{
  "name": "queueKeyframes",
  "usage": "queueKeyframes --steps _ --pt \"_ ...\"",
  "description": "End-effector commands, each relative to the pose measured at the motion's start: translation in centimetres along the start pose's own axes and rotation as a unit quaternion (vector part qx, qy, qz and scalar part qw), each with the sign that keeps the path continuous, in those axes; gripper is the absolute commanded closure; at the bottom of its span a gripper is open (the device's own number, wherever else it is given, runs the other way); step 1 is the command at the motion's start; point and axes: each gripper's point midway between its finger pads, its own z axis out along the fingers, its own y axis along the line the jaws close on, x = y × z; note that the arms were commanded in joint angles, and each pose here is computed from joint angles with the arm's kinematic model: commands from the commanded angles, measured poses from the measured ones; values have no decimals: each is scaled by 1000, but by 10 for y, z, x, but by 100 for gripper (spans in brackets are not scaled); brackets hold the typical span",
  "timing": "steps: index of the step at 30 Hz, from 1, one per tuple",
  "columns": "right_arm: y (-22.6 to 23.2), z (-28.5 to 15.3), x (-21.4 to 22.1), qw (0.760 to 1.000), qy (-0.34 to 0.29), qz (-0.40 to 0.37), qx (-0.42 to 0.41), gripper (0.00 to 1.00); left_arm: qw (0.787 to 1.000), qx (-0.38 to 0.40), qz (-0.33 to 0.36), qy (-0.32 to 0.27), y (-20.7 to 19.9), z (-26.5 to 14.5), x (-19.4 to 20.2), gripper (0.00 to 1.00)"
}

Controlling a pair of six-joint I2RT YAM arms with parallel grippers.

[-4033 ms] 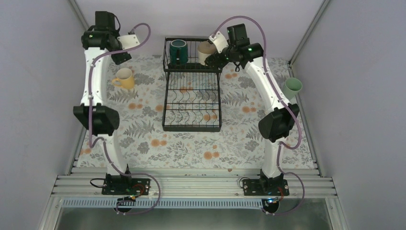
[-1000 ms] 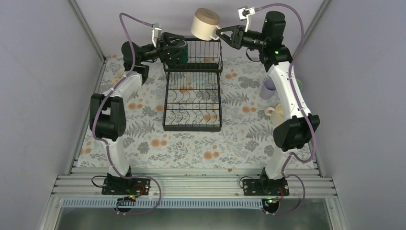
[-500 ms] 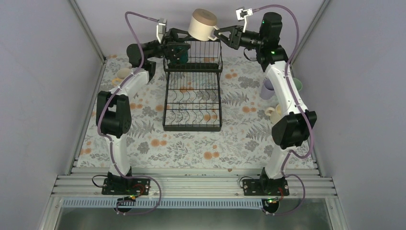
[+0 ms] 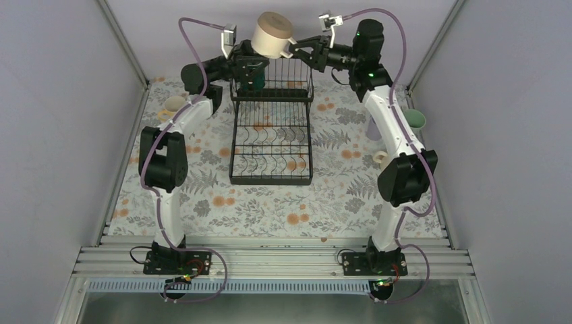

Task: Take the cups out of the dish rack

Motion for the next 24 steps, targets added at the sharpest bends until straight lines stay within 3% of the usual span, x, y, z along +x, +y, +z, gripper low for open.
queueKeyframes --steps 1,6,8,12,18,22,24 --pt "31 18 1 996 -5 -49 -75 97 997 27 64 -29 -20 5 -20 16" --pt "29 23 5 996 -3 -48 -79 97 998 22 56 -25 -17 4 -21 59" --pt "27 23 7 996 -2 -47 -77 97 998 20 53 -23 -16 3 -20 70" --pt "24 24 11 996 0 -44 -76 97 998 18 51 -22 -16 3 -21 75" --pt "24 24 11 996 -3 -41 -79 97 998 18 57 -18 -20 3 -24 97" --pt "20 26 16 996 1 -32 -82 96 998 20 60 -16 -25 4 -26 98" --pt "18 27 17 996 2 -26 -82 89 998 21 61 -14 -27 5 -27 98"
